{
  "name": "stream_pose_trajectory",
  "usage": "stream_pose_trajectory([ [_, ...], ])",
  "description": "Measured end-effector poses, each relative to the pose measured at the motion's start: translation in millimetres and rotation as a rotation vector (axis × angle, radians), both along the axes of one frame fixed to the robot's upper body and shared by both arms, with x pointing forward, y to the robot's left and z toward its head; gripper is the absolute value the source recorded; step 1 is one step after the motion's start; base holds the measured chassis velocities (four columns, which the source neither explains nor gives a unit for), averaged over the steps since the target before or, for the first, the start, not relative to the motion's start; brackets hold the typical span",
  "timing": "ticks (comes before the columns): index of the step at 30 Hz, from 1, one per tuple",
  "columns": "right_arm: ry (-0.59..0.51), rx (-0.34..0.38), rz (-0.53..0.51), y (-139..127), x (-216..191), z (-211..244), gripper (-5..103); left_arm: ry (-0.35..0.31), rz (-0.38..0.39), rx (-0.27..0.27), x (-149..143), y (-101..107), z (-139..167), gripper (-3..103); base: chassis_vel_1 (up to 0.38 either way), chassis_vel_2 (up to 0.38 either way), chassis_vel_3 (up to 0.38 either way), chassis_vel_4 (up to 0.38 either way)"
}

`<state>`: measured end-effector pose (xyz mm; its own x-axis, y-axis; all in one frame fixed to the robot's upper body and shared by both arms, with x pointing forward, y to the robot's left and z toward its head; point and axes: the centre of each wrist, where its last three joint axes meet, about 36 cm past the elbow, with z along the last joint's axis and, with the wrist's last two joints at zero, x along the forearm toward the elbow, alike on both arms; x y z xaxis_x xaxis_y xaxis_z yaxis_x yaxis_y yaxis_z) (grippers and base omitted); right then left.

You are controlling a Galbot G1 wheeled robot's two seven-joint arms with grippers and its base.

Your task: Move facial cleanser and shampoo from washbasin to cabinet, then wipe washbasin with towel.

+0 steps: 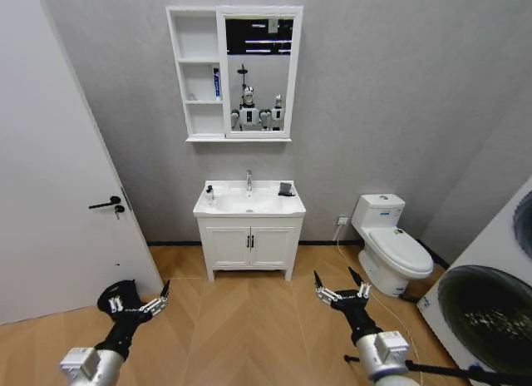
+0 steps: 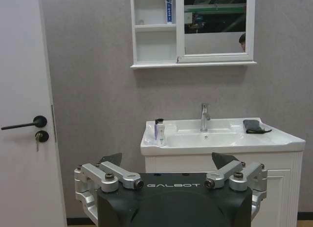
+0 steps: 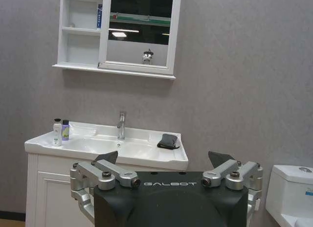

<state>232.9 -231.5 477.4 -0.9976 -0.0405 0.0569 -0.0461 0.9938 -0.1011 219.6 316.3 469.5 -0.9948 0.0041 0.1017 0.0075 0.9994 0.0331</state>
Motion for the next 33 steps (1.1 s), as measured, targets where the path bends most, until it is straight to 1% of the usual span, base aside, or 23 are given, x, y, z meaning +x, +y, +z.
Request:
stream_pose_trajectory([
  [5, -0.009, -0.017, -0.011, -2.0, -2.0, 4.2, 100, -0.003, -0.006, 0.002, 0.6, -0.1, -1.5, 100, 0.000, 0.000, 0.000, 0.000],
  [19, -0.006, -0.021, -0.036, -4.0, -1.0, 4.0, 100, -0.020, -0.017, 0.007, 4.6, -0.1, 0.4, 100, 0.000, 0.000, 0.000, 0.000],
  [33, 0.001, -0.026, -0.040, -6.8, -0.9, 6.3, 100, -0.024, -0.022, 0.009, 9.9, -0.4, 3.0, 100, 0.000, 0.000, 0.000, 0.000],
])
